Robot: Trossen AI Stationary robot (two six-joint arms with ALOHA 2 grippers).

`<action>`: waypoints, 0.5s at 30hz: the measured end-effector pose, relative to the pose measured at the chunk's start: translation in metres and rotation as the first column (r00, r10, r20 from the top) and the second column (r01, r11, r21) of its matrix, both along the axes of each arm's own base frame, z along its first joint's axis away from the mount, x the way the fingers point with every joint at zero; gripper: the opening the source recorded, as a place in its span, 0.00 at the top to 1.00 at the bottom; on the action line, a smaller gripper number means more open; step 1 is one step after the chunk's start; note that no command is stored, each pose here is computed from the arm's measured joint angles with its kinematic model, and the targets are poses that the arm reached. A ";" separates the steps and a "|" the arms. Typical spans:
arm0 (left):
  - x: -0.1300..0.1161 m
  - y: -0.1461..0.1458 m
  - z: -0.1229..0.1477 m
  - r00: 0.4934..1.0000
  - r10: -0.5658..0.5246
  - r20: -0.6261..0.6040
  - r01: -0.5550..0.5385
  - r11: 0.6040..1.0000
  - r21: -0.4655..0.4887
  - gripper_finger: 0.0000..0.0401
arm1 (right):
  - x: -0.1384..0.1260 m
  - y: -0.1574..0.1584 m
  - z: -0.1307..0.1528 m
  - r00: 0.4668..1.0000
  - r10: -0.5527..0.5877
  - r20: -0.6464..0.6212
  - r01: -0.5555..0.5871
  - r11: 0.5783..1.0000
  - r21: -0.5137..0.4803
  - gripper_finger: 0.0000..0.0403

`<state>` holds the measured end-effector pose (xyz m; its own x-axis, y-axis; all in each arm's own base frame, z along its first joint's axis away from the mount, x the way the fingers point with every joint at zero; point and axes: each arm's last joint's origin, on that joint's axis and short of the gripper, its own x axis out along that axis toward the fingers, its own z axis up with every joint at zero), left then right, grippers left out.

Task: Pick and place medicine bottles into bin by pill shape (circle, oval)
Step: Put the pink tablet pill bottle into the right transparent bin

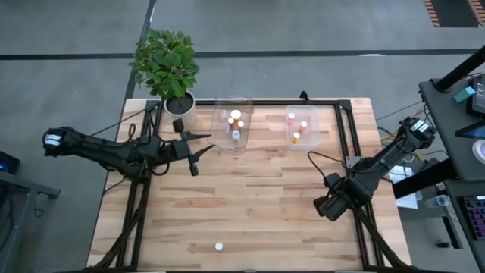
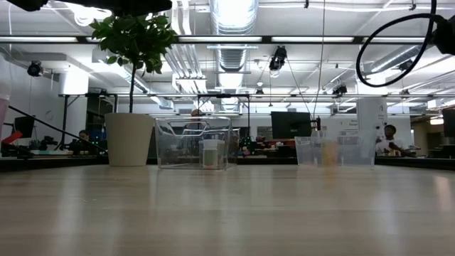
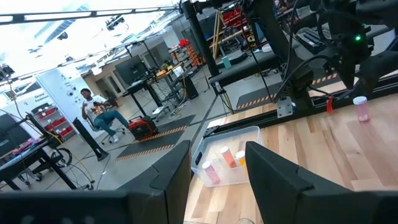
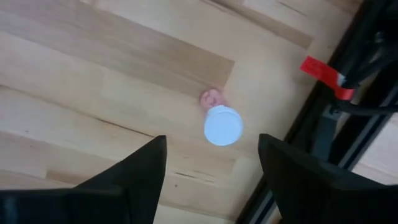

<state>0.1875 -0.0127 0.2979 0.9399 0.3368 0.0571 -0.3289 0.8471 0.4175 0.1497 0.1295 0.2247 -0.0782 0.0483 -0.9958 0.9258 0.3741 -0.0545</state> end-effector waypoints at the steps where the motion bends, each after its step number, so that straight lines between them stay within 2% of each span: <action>1: 0.000 0.000 0.000 1.000 0.000 0.000 0.000 1.000 0.000 0.66 | 0.000 0.000 -0.001 1.000 0.000 0.004 0.000 1.000 0.003 0.40; 15: 0.000 0.000 0.000 1.000 0.001 -0.006 -0.001 1.000 0.015 0.66 | -0.001 -0.001 -0.010 1.000 0.002 0.007 -0.002 1.000 0.005 0.41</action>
<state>0.1875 -0.0128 0.2979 0.9400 0.3366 0.0566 -0.3270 0.8406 0.4319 0.1491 0.1289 0.2143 -0.0712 0.0529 -0.9961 0.9254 0.3761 -0.0462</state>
